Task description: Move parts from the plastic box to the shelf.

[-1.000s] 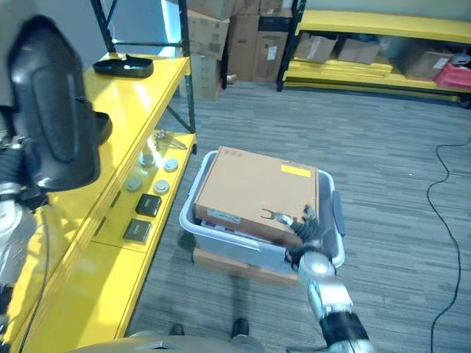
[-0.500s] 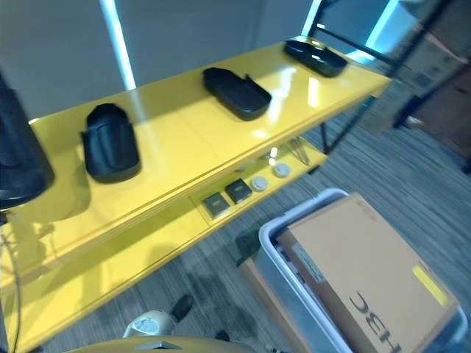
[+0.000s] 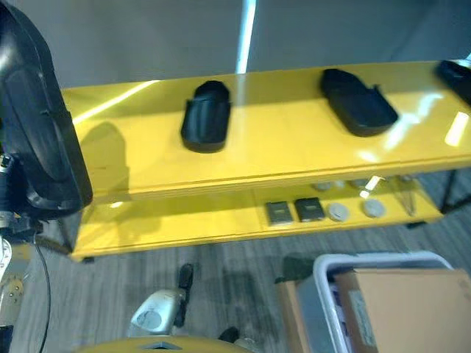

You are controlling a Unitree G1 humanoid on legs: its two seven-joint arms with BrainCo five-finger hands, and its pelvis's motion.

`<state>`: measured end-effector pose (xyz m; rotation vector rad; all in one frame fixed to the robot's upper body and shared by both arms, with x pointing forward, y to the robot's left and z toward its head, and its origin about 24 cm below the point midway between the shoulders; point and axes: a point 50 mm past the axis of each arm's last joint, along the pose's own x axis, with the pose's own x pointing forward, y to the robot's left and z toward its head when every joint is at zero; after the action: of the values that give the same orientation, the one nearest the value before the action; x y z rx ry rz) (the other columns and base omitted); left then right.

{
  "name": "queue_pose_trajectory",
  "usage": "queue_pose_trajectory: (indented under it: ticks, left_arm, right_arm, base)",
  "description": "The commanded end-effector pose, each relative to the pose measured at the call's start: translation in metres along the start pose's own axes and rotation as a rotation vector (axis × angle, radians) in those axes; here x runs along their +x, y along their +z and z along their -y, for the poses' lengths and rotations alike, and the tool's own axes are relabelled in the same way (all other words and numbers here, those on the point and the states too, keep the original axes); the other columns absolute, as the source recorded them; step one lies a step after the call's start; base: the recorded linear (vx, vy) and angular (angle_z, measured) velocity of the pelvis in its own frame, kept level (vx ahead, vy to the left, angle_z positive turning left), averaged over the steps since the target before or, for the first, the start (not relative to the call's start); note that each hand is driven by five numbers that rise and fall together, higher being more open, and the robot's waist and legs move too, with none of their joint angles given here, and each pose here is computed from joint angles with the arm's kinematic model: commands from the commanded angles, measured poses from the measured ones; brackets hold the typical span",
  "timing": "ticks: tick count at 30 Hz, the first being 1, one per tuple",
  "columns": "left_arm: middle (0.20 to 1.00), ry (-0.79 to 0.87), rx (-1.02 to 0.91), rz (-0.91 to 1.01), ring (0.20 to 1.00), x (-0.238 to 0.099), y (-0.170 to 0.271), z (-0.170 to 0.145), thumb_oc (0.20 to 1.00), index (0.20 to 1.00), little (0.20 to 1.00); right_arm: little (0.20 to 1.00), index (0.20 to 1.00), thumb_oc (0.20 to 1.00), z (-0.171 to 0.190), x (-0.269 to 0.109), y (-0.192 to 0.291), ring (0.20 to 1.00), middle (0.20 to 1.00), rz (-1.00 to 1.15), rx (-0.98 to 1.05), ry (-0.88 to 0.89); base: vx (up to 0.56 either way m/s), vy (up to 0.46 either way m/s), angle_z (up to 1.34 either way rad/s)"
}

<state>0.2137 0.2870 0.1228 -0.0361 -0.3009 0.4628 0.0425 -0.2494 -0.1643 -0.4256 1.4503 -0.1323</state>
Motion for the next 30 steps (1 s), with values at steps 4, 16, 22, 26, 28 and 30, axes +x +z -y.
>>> queue_pose_trajectory:
  ticks: [4, 16, 22, 26, 28, 30]
  left_arm:
    - [0.2, 0.015, -0.061, 0.122, 0.2, 0.005, 0.024, 0.0, 0.2, 0.2, 0.2]
    - [0.2, -0.013, -0.071, 0.046, 0.2, 0.007, 0.012, -0.006, 0.2, 0.2, 0.2]
    - [0.2, -0.089, -0.051, 0.034, 0.2, 0.018, 0.008, 0.016, 0.2, 0.2, 0.2]
    - [0.2, -0.101, -0.081, 0.026, 0.2, 0.021, 0.007, 0.025, 0.2, 0.2, 0.2]
    - [0.2, -0.111, -0.091, 0.027, 0.2, 0.022, 0.01, 0.032, 0.2, 0.2, 0.2]
    - [0.2, -0.135, -0.111, 0.007, 0.2, 0.021, 0.008, 0.041, 0.2, 0.2, 0.2]
  right_arm:
    - [1.0, 1.0, 1.0, 0.008, 0.003, 0.005, 1.0, 1.0, -0.025, -0.049, -0.003]
    - [1.0, 1.0, 1.0, 0.013, 0.003, -0.006, 1.0, 1.0, -0.041, -0.002, -0.02]
    - [1.0, 1.0, 1.0, 0.015, 0.003, -0.013, 1.0, 1.0, -0.016, 0.166, -0.007]
    - [1.0, 1.0, 1.0, 0.021, 0.003, -0.007, 1.0, 1.0, 0.02, 0.168, -0.008]
    - [1.0, 1.0, 1.0, 0.02, 0.003, -0.005, 1.0, 1.0, 0.021, 0.147, -0.007]
    - [1.0, 1.0, 1.0, 0.018, 0.003, -0.008, 1.0, 1.0, 0.004, 0.132, -0.001]
  base:
    - [0.06, 0.167, 0.46]
    - [0.18, 0.288, 0.31]
    - [0.09, 0.28, 0.06]
    - [0.01, 0.022, 0.17]
    - [0.09, -0.091, 0.44]
    - [0.12, -0.105, 0.39]
